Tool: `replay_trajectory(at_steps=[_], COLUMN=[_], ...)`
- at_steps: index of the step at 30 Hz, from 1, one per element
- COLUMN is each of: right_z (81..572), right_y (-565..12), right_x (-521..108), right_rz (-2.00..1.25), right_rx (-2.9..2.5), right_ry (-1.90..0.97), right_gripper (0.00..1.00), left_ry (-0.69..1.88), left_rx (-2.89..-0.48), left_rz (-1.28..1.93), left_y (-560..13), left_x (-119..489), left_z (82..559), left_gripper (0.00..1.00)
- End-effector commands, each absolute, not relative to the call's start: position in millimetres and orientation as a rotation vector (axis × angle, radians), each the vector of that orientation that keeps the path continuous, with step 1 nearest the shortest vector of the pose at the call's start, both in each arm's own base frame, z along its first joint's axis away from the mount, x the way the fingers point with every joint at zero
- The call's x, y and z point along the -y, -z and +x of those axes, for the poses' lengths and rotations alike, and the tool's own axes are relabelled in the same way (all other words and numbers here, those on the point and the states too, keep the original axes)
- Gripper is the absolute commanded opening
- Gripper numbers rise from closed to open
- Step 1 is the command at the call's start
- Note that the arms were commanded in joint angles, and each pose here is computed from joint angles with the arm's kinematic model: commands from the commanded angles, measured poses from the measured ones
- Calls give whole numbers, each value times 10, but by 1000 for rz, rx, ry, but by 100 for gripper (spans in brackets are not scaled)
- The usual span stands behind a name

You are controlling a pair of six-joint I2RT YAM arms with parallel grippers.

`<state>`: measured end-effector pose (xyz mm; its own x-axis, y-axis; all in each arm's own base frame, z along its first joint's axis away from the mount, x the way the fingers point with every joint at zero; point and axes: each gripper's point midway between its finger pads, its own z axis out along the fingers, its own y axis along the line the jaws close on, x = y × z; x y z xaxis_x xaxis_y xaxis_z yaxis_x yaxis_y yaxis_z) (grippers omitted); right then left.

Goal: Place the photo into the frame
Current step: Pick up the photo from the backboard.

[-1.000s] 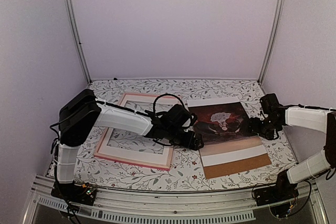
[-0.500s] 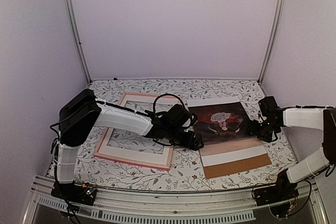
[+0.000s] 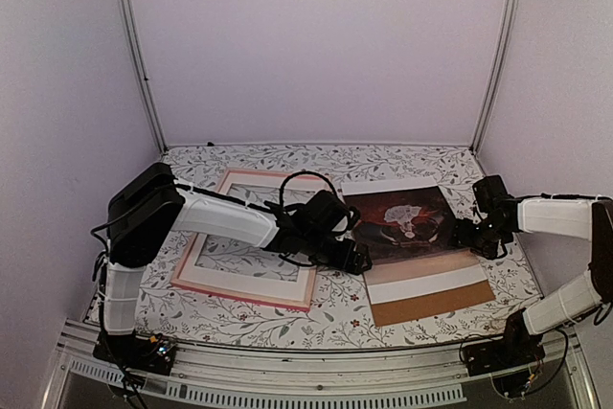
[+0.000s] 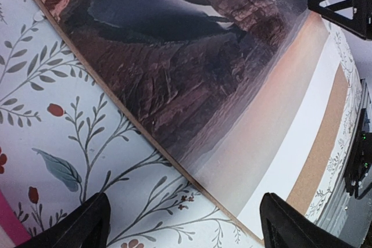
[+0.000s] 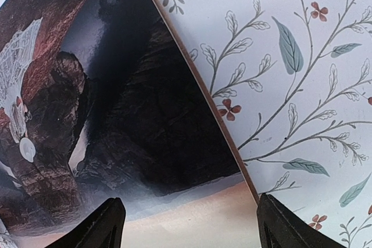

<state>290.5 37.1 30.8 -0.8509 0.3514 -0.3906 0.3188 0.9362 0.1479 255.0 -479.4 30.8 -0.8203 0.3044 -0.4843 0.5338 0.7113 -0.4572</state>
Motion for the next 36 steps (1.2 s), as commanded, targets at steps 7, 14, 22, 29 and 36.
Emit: replay_trajectory(at_steps=[7, 14, 22, 29, 36], right_z=[2931, 2927, 2930, 2931, 2926], right_y=[-314, -243, -264, -311, -352], right_x=[-287, -315, -363, -389, -449], right_rz=[505, 490, 468, 458, 435], right_rx=[-2656, -2684, -2682, -2670, -2663], right_ry=[-57, -67, -104, -126, -143], right_gripper=[82, 82, 81, 79, 79], left_ry=[804, 803, 801, 803, 808], left_rx=[-2595, -2596, -2598, -2605, -2612], left_rz=[661, 664, 662, 663, 662], left_y=[-186, -181, -170, -142, -120], left_x=[4668, 4664, 4661, 4662, 4667], left_z=[2508, 2502, 2504, 2492, 2488], left_gripper=[92, 92, 92, 92, 92])
